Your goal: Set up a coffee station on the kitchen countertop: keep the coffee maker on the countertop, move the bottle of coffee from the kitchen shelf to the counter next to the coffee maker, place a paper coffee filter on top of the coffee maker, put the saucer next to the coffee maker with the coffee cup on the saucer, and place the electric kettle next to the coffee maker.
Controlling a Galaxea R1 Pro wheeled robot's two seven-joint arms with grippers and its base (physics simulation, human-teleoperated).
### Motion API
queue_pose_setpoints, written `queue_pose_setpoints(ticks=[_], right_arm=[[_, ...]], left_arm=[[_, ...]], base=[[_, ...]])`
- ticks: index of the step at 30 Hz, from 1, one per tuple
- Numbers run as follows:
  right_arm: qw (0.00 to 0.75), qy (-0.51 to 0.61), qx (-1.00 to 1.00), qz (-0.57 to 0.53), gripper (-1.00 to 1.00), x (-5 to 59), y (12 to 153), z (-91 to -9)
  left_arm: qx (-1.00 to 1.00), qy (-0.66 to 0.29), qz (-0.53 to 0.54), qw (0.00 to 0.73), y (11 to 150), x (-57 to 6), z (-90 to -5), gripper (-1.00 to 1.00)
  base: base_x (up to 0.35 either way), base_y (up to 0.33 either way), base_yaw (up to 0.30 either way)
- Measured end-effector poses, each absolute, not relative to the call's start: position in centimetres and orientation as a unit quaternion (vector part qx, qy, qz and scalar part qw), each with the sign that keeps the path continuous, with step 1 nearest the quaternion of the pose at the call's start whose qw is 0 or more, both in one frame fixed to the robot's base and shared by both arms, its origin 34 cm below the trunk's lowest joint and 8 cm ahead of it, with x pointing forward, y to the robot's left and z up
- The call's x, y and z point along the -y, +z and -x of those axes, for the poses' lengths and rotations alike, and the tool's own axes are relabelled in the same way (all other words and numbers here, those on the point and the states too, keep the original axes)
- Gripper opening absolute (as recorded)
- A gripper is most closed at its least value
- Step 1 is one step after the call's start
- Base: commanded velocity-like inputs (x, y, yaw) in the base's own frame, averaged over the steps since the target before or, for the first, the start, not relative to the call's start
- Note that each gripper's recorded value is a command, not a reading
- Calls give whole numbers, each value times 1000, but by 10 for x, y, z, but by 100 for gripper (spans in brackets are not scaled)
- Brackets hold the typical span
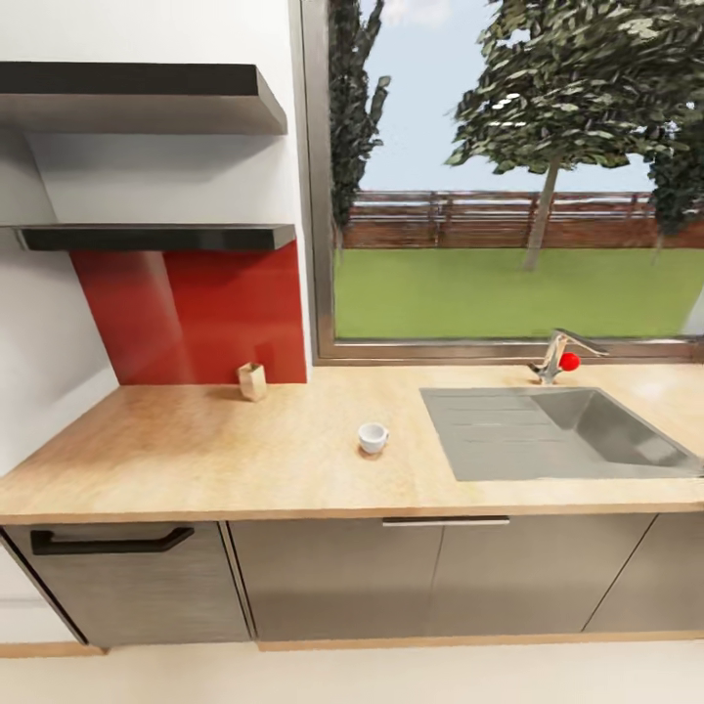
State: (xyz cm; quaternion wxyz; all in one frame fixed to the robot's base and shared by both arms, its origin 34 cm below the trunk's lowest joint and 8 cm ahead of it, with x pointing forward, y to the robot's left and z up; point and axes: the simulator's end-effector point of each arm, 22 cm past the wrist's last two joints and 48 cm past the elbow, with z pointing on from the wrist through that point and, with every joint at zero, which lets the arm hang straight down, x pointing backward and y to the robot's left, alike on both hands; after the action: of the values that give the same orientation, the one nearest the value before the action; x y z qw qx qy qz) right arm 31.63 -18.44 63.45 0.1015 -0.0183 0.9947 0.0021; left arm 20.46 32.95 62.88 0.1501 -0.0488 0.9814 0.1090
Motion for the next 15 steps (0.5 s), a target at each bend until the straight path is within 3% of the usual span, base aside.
queue_pose_setpoints(ticks=[4,7,10,15], right_arm=[[105,4,-994,18,100,181,636,-319],[163,23,-986,19,100,153,652,-366],[331,42,-943,0,100,136,707,-469],[559,63,-827,-24,100,128,816,-563]], left_arm=[[-981,109,50,151,629,-329,-205,100],[-981,110,49,150,629,-331,-205,100],[-982,121,46,141,629,-344,-195,100],[-981,135,36,131,631,-364,-186,100]], base=[[-77,97,-58],[-6,7,-3],[-1,1,-1],[0,0,0]])
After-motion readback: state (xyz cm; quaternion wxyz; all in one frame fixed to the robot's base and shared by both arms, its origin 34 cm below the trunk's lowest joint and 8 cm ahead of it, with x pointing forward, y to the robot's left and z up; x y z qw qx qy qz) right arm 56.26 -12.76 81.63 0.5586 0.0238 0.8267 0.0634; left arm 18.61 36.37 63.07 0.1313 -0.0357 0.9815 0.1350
